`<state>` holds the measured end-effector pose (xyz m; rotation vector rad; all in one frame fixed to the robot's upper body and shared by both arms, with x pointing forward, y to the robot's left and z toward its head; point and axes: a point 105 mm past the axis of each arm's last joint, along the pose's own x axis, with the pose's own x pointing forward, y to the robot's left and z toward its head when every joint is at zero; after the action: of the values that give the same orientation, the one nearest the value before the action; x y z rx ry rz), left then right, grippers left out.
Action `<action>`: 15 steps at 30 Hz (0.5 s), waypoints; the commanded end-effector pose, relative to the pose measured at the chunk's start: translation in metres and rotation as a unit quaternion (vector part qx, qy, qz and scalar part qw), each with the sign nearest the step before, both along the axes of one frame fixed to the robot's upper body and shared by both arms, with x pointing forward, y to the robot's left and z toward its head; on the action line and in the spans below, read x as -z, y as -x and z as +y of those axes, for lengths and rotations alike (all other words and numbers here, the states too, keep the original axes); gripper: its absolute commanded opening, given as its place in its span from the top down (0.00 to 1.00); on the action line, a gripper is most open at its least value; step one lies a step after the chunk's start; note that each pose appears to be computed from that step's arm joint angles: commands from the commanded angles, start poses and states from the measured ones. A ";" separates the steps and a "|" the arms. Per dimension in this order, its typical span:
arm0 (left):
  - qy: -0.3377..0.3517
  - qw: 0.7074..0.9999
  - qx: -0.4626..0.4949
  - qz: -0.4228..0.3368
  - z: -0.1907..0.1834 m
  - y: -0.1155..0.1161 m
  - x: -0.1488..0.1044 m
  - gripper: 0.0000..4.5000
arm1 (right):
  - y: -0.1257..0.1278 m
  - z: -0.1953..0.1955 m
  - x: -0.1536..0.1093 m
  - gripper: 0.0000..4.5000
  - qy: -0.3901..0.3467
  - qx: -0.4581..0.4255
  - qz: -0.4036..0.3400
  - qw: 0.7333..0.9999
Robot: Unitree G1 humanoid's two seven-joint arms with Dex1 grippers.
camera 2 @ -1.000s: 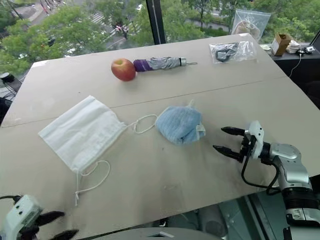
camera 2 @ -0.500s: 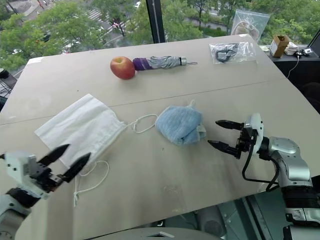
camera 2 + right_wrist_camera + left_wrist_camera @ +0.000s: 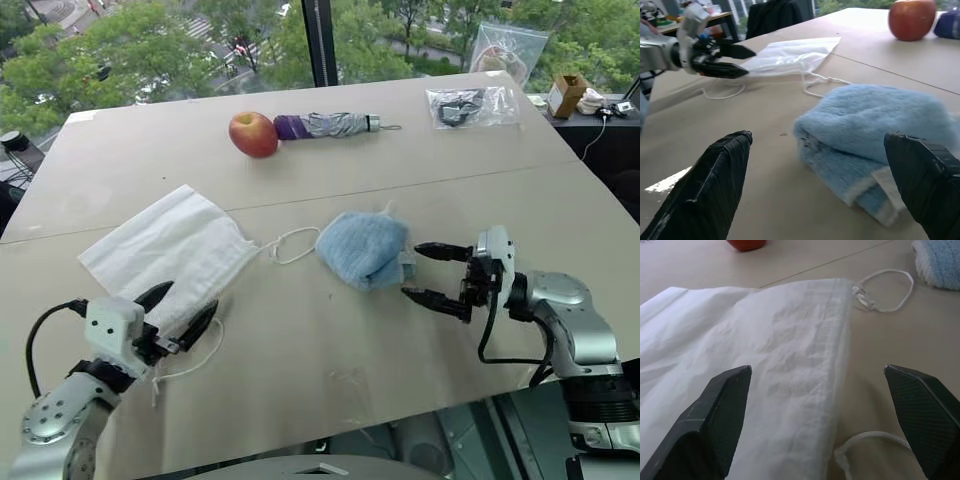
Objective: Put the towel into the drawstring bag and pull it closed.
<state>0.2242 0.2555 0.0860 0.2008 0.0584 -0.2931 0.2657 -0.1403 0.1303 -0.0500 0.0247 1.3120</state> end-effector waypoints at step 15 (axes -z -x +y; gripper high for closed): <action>0.011 1.000 0.014 -0.006 0.007 -0.015 -0.007 0.03 | 0.011 0.025 -0.022 0.00 0.014 -0.042 -0.054 0.998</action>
<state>0.2392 0.2624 0.0855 0.1816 0.0581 -0.3103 0.2566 -0.1195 0.1412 -0.1157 -0.0054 1.3723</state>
